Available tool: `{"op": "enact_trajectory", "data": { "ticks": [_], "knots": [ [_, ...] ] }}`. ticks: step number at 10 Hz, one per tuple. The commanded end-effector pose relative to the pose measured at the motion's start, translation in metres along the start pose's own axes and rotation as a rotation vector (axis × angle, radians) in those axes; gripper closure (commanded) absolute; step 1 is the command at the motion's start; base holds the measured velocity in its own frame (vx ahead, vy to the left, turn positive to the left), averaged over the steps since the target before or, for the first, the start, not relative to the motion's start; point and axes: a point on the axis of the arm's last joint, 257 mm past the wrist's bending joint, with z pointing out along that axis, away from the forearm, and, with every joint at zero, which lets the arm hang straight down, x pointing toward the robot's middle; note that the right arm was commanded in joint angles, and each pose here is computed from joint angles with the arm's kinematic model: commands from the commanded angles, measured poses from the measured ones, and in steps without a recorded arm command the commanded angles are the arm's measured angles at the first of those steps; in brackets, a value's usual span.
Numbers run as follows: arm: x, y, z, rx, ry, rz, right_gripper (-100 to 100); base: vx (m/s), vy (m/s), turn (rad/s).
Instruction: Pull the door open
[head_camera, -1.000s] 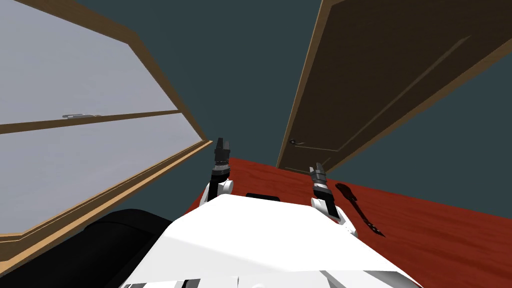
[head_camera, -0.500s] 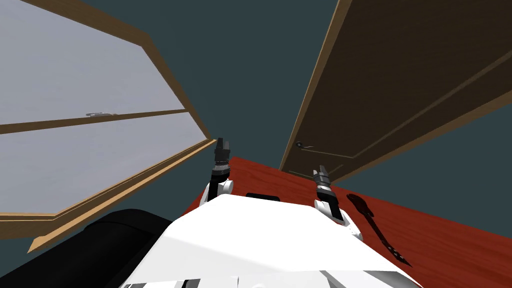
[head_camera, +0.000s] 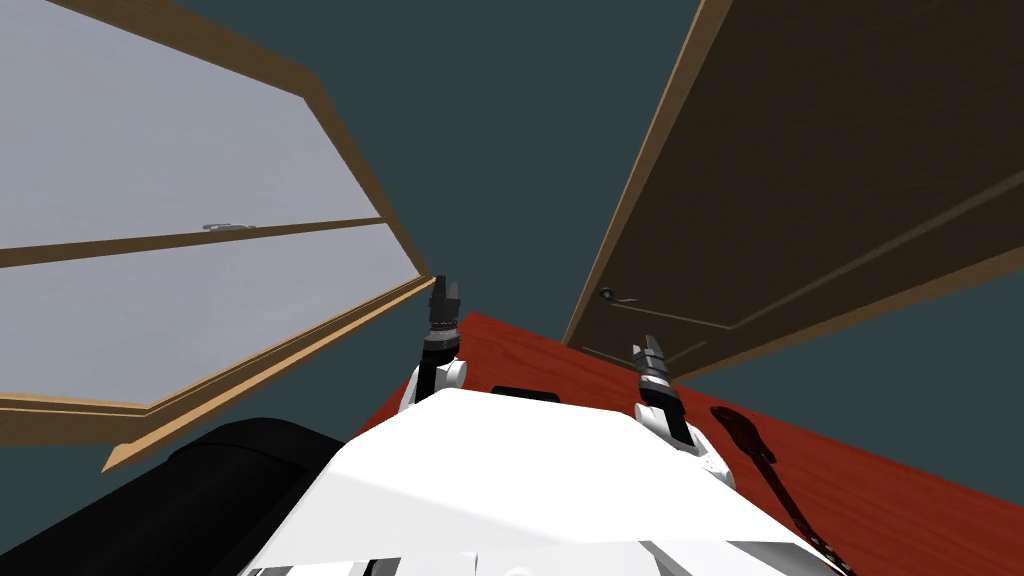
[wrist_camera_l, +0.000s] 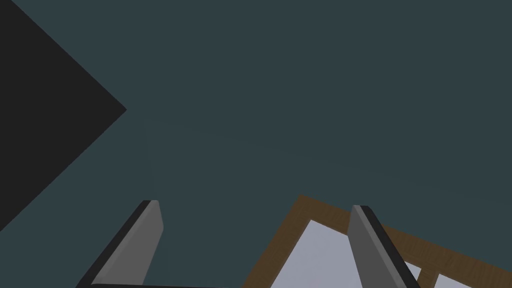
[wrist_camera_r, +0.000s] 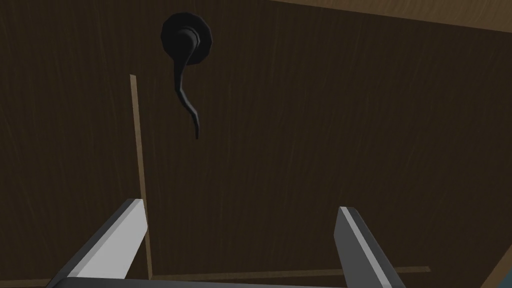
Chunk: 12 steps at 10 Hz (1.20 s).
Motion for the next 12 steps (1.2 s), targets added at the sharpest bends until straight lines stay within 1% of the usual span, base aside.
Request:
{"op": "enact_trajectory", "data": {
  "ticks": [1, 4, 8, 12],
  "knots": [
    [-0.014, -0.009, -0.0022, 0.020, -0.021, -0.006, -100, 0.065, -0.024, 0.189],
    [-0.039, -0.025, -0.0065, 0.058, -0.061, -0.018, -100, 0.091, -0.044, 0.182],
    [-0.068, -0.042, -0.0132, 0.099, -0.111, -0.028, -100, 0.080, -0.049, 0.157],
    [-0.091, -0.054, -0.0199, 0.132, -0.153, -0.035, -100, 0.063, -0.046, 0.119]
  ]
}}
